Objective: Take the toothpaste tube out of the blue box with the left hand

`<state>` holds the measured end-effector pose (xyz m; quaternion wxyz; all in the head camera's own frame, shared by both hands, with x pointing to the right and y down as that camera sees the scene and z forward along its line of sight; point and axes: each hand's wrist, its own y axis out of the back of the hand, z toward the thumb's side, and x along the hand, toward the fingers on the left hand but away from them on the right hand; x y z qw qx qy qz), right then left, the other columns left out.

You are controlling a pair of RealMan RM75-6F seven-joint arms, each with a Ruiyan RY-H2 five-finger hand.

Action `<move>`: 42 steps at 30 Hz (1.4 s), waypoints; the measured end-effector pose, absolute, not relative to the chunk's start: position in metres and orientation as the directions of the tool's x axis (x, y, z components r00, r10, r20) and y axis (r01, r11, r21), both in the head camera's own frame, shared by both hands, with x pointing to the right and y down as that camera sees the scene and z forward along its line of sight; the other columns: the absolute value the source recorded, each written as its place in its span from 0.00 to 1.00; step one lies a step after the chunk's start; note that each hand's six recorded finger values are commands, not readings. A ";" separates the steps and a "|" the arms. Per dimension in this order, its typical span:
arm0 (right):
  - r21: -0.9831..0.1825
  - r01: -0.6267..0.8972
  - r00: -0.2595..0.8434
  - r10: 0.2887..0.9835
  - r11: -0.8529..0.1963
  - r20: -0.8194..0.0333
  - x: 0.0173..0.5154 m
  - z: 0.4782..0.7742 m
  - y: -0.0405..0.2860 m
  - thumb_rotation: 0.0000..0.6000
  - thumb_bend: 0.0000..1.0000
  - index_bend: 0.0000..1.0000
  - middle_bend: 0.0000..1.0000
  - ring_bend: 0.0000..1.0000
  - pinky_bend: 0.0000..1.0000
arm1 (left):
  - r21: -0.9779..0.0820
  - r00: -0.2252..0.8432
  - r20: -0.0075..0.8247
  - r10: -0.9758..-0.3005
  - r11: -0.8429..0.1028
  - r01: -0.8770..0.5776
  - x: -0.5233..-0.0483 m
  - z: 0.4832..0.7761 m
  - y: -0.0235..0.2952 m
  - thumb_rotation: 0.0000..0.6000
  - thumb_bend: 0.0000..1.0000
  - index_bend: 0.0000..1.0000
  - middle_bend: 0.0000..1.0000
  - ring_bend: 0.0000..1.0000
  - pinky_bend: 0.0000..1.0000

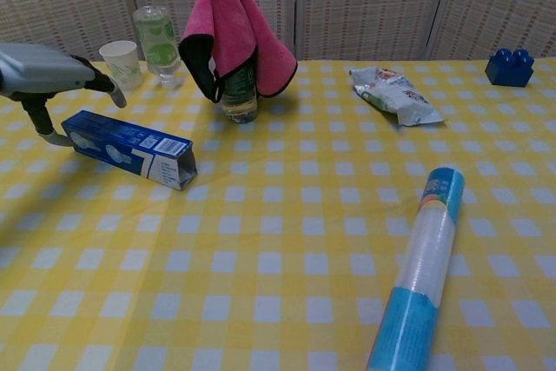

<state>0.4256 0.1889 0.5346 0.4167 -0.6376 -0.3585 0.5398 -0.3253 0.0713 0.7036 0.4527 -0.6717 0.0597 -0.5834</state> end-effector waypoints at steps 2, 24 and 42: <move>-0.918 0.008 0.156 0.907 -0.396 -0.390 0.427 0.535 0.189 1.00 0.33 0.15 0.24 0.17 0.29 | -0.673 0.309 0.733 -0.607 -0.579 0.460 -0.322 0.708 0.069 1.00 0.27 0.26 0.21 0.16 0.04; -0.910 0.016 0.134 0.903 -0.413 -0.408 0.434 0.543 0.190 1.00 0.33 0.15 0.24 0.17 0.29 | -0.613 0.185 0.760 -0.623 -0.592 0.523 -0.328 0.748 0.058 1.00 0.36 0.51 0.50 0.34 0.04; -0.911 0.025 0.150 0.902 -0.412 -0.404 0.429 0.545 0.191 1.00 0.34 0.15 0.24 0.17 0.29 | -0.651 0.167 0.675 -0.719 -0.474 0.592 -0.349 0.677 0.058 1.00 0.36 0.52 0.51 0.35 0.04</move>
